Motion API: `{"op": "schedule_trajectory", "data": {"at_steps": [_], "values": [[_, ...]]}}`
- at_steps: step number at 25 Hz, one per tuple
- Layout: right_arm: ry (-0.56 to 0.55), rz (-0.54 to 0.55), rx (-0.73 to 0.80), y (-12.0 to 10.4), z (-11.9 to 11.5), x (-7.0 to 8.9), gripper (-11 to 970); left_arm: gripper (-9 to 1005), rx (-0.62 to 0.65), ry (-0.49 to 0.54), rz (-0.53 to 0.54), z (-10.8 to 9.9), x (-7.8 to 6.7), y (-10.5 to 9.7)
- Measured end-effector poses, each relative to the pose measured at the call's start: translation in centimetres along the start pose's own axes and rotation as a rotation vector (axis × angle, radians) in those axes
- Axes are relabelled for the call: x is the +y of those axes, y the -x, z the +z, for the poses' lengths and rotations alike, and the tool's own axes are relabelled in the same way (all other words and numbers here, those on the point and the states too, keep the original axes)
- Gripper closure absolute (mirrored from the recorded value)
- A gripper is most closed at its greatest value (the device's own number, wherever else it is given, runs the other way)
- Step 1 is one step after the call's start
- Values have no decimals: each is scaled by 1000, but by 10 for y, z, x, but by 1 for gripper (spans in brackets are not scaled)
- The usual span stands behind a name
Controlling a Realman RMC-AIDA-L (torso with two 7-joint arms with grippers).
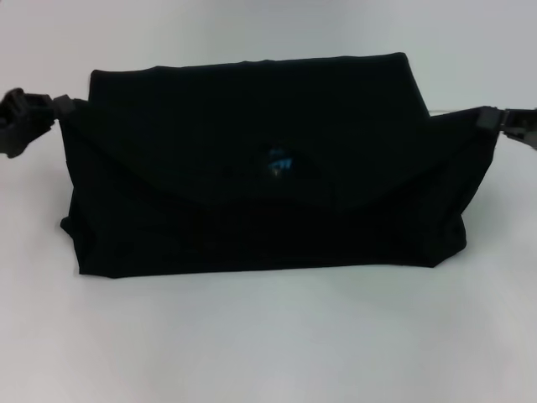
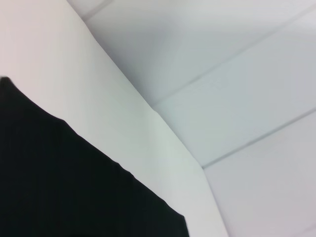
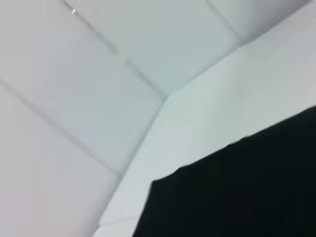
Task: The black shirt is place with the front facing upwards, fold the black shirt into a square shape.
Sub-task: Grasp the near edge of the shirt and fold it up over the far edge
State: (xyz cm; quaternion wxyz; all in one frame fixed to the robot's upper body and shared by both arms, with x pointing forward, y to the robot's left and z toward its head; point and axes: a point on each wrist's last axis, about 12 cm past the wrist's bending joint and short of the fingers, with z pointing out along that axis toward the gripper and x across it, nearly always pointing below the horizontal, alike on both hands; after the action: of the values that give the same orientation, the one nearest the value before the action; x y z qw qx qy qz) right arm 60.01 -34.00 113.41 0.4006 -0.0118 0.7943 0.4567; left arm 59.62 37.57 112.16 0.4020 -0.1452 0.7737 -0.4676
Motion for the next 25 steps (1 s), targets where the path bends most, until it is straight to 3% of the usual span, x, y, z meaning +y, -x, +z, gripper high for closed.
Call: {"op": "schedule_trajectory", "data": {"at_steps": [5,9,16,25], "values": [[-96,-61,-57,-6,26,-7,893,985,-50,62,30,17,9,-16],[-167,-113,-69,-3,39,-10,891,985,-96,109,56,25,12,-15],[-197,-170,-79,10,49,-7,887,984,-151,103,106,32,4,-2],[-333,-264,-71,-5,71,-17,882,984,-169,177,192,65,-1,-15]]}}
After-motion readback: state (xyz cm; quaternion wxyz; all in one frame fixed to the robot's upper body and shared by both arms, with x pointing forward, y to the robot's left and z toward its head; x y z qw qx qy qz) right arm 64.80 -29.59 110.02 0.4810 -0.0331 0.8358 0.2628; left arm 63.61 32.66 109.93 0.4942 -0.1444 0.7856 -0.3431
